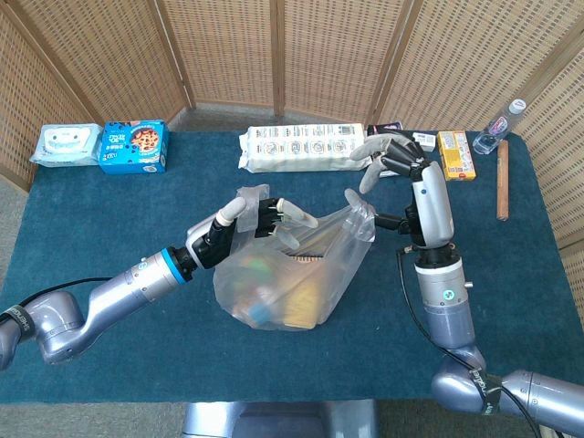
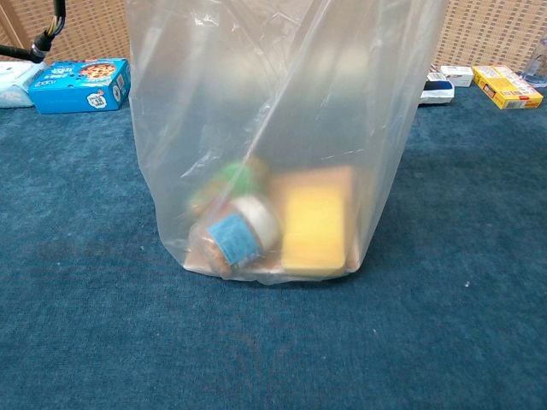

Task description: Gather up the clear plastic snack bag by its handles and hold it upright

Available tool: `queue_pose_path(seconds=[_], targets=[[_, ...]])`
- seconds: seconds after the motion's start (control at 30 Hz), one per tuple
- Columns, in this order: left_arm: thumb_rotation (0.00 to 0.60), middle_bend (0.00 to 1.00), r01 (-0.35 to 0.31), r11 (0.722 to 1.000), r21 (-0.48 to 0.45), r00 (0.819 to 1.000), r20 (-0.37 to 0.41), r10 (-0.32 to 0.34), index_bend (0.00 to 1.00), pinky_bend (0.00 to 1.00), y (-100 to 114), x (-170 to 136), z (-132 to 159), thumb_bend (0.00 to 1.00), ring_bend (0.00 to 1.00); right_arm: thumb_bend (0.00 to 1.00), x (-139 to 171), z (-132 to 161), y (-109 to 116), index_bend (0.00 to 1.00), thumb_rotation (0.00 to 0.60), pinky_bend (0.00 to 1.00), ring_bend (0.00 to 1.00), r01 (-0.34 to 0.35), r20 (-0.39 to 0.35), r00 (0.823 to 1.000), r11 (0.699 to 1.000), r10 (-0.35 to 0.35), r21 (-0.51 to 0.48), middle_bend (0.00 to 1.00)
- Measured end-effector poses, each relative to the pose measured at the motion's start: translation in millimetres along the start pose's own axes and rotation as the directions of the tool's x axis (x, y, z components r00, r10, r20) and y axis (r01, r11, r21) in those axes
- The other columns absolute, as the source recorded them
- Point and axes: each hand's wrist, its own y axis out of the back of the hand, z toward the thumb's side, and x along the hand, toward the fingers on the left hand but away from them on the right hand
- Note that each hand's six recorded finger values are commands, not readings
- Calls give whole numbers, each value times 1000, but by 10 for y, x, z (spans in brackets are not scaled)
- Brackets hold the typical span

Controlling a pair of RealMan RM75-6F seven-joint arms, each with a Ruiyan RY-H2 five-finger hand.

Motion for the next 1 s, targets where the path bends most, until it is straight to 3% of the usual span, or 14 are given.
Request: queue_pose_path(seconds=[1.0], targets=[[0, 246, 47, 999, 7, 999, 7, -47, 273, 264, -236, 278, -11, 167, 122, 329, -60, 81, -199, 633, 600, 178, 321, -46, 0, 999, 999, 46, -13, 433]])
